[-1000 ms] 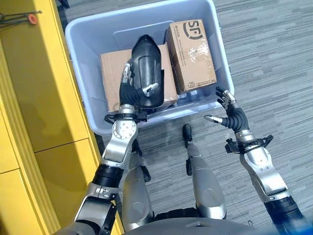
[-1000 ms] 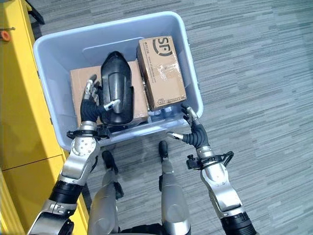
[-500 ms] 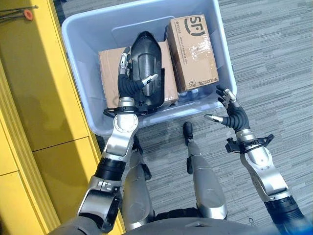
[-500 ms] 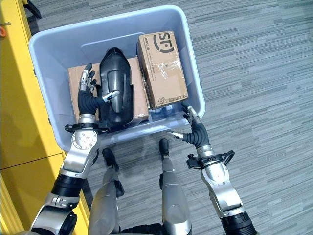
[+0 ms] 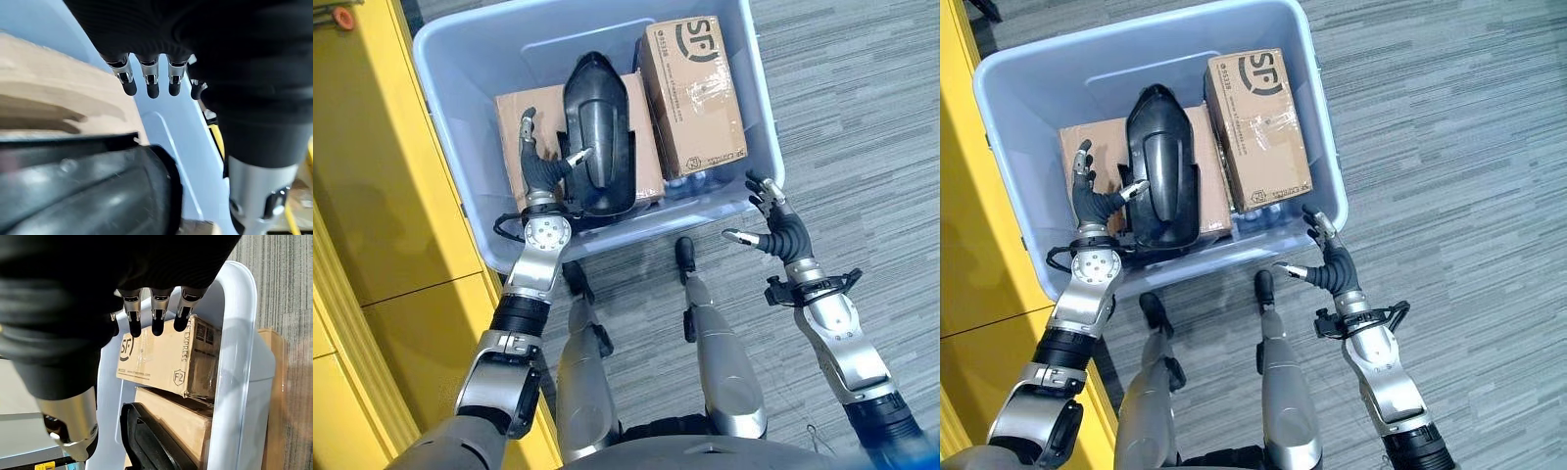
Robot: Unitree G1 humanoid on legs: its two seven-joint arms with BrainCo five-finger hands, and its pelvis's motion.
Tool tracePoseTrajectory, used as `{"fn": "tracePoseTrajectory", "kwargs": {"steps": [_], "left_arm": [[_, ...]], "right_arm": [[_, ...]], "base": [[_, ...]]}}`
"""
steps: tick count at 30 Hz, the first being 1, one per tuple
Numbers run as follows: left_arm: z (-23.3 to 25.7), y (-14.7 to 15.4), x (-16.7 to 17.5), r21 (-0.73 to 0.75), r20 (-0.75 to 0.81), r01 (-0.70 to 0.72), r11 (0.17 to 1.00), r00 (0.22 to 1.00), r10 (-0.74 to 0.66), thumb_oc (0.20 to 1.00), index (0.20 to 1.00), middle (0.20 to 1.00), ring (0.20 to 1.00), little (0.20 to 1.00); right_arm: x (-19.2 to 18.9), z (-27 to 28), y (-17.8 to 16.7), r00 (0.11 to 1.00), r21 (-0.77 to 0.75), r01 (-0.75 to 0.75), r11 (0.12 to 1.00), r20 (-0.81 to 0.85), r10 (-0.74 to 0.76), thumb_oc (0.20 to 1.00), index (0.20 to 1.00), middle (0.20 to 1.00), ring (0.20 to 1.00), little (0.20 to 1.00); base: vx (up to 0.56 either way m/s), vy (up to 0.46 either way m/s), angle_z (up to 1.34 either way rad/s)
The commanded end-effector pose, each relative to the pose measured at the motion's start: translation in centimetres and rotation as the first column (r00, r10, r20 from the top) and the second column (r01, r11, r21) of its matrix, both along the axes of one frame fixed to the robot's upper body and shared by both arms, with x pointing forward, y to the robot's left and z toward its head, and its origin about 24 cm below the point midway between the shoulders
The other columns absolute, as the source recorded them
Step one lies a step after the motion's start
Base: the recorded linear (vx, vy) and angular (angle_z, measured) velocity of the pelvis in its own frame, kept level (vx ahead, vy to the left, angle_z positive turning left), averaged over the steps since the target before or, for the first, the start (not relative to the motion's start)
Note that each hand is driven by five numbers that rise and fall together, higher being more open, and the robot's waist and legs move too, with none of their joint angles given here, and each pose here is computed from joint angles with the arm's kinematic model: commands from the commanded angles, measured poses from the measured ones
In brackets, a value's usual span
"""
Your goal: Move parts from the plastic box to the shelf.
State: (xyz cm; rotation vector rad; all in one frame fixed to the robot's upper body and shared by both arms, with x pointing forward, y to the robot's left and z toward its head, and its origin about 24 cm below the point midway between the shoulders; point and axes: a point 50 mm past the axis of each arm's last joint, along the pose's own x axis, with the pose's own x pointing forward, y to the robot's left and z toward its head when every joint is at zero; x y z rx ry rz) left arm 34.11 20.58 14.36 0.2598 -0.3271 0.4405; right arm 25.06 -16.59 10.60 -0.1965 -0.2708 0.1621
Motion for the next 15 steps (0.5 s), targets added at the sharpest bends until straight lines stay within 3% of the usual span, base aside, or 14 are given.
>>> {"fn": "tracePoseTrajectory", "kwargs": {"steps": [1,9,15], "left_arm": [[2.8,2.2,-0.1,0.031,0.118,-0.106,0.994,0.988,0.101,1.0,1.0,1.0,1.0,1.0],[2.4,2.6,-0.2,0.047,0.105,-0.125,0.991,0.987,0.12,1.0,1.0,1.0,1.0,1.0],[0.8,2.1,0.9,0.03,0.01,-0.088,0.996,0.996,0.087,1.0,1.0,1.0,1.0,1.0]], "right_arm": [[-1.0,2.1,-0.1,0.993,0.038,-0.018,0.999,0.114,0.014,1.0,1.0,1.0,1.0,1.0],[-1.1,2.0,0.0,0.994,0.034,-0.025,0.999,0.111,0.021,1.0,1.0,1.0,1.0,1.0],[-1.0,2.0,0.0,0.994,0.026,-0.027,0.999,0.108,0.024,1.0,1.0,1.0,1.0,1.0]], "base": [[0.0,0.0,0.0],[0.0,0.0,0.0],[0.01,-0.001,-0.01]]}}
